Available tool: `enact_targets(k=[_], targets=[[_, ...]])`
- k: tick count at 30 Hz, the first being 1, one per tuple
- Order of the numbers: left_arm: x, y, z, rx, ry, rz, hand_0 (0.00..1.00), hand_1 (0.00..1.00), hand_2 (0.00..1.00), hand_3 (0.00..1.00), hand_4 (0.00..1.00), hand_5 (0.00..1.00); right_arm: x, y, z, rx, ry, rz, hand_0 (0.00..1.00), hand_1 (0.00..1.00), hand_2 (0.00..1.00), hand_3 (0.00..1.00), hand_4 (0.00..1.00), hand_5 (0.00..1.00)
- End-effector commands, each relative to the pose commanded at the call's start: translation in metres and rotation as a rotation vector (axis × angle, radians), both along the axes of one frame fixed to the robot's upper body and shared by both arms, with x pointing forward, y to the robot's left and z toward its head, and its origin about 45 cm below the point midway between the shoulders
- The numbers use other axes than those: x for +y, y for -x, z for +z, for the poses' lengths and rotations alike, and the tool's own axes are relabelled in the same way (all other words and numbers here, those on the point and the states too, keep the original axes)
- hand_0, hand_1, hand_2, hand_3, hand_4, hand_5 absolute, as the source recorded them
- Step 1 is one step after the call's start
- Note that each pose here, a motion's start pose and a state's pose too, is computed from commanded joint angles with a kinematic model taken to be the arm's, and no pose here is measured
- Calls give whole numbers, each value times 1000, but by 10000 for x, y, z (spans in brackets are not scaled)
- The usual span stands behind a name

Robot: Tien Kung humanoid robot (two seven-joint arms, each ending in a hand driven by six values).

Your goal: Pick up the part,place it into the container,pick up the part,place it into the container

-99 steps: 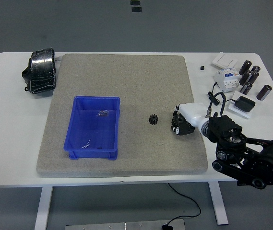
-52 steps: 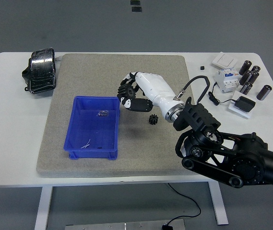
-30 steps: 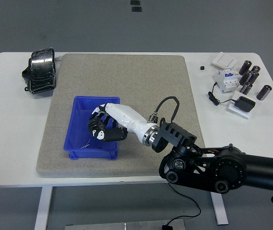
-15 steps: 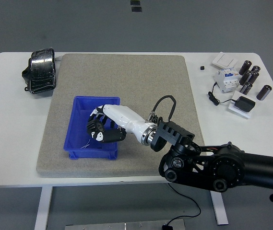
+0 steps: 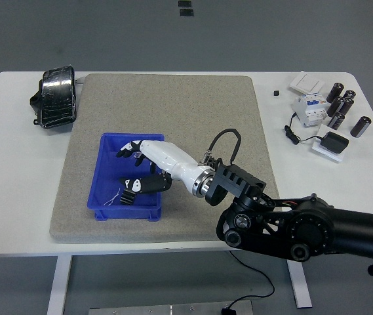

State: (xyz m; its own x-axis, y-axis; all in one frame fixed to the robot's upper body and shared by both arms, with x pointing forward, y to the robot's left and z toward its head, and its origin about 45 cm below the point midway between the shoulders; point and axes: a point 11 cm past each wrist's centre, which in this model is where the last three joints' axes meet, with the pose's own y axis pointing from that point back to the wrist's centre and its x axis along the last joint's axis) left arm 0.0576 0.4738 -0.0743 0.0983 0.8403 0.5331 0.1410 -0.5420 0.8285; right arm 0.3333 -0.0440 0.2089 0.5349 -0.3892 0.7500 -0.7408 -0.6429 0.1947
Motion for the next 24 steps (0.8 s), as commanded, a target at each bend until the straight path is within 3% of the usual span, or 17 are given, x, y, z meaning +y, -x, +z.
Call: enact_targets(k=[7, 14, 18, 24], targets=[[-5, 15, -4, 2, 1, 2, 658, 642, 586, 568, 677, 617, -105, -93, 90, -21, -35, -51, 359, 616, 751, 762, 743, 287], [-26, 37, -19, 4, 6, 4, 658, 642, 586, 568, 674, 614, -653, -524, 247, -102, -5, -240, 331, 587, 735, 737, 749, 305], [-25, 41, -19, 3, 6, 6, 658, 642, 586, 564, 669, 609, -1035, -676, 141, -139, 146, -314, 328, 564, 729, 730, 738, 298], [-32, 48, -25, 1, 8, 9, 658, 642, 586, 563, 663, 605, -1330, -636, -167, -136, 354, -316, 328, 558, 727, 725, 735, 294]])
